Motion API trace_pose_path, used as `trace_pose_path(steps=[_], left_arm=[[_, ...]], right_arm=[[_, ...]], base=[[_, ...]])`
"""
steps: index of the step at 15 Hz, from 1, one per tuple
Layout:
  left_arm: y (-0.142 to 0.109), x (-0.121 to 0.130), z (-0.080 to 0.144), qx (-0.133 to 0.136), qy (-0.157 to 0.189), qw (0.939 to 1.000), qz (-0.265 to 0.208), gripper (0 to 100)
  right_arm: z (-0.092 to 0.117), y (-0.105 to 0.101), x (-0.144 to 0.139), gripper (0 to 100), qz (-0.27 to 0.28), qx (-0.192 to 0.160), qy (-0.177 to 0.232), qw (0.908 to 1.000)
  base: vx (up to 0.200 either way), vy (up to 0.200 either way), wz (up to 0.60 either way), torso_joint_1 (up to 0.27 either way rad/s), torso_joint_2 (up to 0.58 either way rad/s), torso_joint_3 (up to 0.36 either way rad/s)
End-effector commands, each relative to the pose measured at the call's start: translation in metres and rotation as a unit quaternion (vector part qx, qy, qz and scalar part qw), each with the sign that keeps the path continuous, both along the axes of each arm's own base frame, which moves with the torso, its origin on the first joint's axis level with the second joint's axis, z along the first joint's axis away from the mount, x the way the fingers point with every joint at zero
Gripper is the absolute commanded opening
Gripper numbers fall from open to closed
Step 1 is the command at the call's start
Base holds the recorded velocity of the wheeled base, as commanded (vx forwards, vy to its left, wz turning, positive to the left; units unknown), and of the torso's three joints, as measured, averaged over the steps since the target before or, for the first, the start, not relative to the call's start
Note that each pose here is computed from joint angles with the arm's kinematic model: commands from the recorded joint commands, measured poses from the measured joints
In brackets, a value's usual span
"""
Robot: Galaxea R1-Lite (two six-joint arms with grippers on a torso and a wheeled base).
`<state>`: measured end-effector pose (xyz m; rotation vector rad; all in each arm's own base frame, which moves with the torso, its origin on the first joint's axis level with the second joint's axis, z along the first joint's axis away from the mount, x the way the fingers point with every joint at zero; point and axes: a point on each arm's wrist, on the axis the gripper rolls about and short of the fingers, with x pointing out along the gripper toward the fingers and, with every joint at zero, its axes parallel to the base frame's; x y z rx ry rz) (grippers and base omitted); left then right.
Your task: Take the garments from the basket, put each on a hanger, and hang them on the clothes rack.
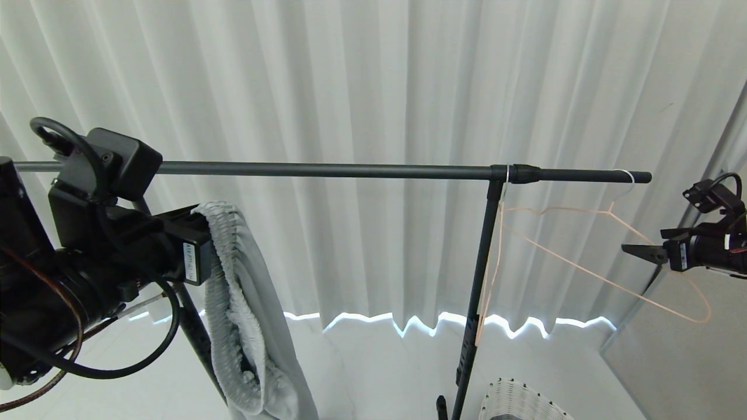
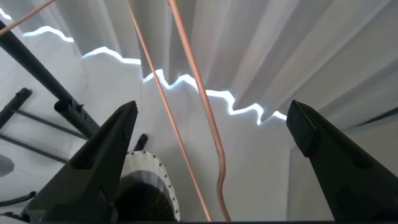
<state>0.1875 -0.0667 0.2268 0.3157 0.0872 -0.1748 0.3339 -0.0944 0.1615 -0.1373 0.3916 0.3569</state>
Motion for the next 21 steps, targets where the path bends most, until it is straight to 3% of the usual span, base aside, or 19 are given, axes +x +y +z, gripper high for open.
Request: trace_pose_path(steps=[1,7,11,18,21], left_arm=[[0.0,-0.001,0.001,-0.001,-0.003,1.0,0.0,0],[0.0,-0.001,0.002,-0.002,-0.004,1.0,0.001,0],[0.0,0.0,0.003,-0.001,-0.005,1.0,0.0,0],[0.0,0.0,0.004,-0.001,-0.007,1.0,0.001,0],[0.0,0.0,0.004,-0.001,-0.007,1.0,0.001,0]], right_arm=[[-0.006,0.0,0.004,100,0.002,0.008,0.01,0.9999],[-0.012,0.019,0.012,100,0.029,0.045,0.028,0.9982],[-0.004,0.024,0.007,100,0.014,0.079,0.036,0.9961],[-0.003,0.029,-0.017,100,0.0,0.097,0.075,0.9924],[-0.001,0.03,-0.018,100,0.001,0.097,0.073,0.9926]], base=[[0.0,0.0,0.0,0.0,0.0,0.0],[0.0,0.0,0.0,0.0,0.0,0.0],[0.0,0.0,0.0,0.0,0.0,0.0],[0.0,0.0,0.0,0.0,0.0,0.0],[0.0,0.0,0.0,0.0,0.0,0.0]])
